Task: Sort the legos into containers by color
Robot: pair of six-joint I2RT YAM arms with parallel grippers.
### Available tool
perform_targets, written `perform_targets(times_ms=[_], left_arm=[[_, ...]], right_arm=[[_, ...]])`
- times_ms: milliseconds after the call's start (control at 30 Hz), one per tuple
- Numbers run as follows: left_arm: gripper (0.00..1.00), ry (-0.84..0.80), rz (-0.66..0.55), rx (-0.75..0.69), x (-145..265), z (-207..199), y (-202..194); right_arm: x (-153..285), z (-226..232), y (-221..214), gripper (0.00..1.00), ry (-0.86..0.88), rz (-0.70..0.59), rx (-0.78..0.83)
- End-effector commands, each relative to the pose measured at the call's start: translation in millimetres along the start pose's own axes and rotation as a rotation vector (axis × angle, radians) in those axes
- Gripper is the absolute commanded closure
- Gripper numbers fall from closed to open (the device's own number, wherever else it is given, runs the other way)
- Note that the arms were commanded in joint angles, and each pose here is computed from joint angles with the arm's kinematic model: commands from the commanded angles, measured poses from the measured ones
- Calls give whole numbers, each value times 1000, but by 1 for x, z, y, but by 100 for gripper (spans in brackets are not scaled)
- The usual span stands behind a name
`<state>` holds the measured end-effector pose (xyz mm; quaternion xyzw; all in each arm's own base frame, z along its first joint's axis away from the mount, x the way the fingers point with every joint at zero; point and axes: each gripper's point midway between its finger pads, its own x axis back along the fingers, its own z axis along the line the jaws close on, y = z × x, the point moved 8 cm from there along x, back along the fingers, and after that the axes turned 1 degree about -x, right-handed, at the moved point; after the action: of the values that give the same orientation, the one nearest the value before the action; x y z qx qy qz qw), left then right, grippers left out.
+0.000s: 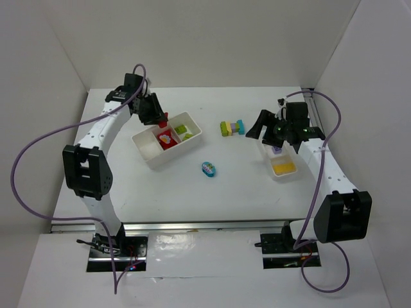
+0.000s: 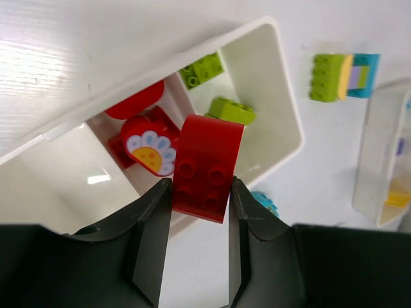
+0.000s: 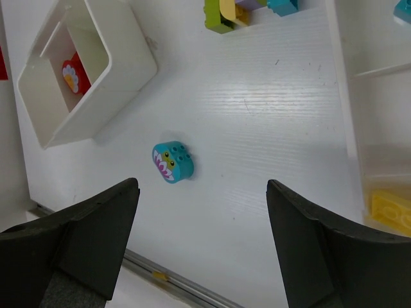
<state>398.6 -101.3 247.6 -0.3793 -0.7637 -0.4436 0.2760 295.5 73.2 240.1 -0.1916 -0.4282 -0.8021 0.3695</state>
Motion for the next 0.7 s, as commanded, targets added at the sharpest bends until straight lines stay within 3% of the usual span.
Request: perform_targets(times_ms=[0, 200, 233, 267, 300, 433, 467, 667], left_arm=[[100, 125, 25, 20, -19, 7, -4], [99, 197, 18, 22, -39, 8, -1], [95, 189, 13, 22, -39, 2, 0], [80, 194, 23, 33, -43, 4, -2], [80, 195, 23, 33, -43, 4, -2], [21, 211, 23, 44, -49, 6, -1], [17, 216, 24, 26, -48, 2, -2], [18, 241, 8, 16, -38, 1, -6]], right_arm=[[12, 9, 15, 13, 4, -73, 17], [14, 8, 15, 13, -14, -82, 16], [14, 8, 15, 13, -14, -82, 16], [14, 8, 15, 13, -14, -82, 16], [14, 8, 15, 13, -14, -82, 16], [12, 7, 14, 13, -17, -75, 13], [12, 7, 14, 13, -17, -75, 13], [9, 3, 9, 13, -25, -59, 6]])
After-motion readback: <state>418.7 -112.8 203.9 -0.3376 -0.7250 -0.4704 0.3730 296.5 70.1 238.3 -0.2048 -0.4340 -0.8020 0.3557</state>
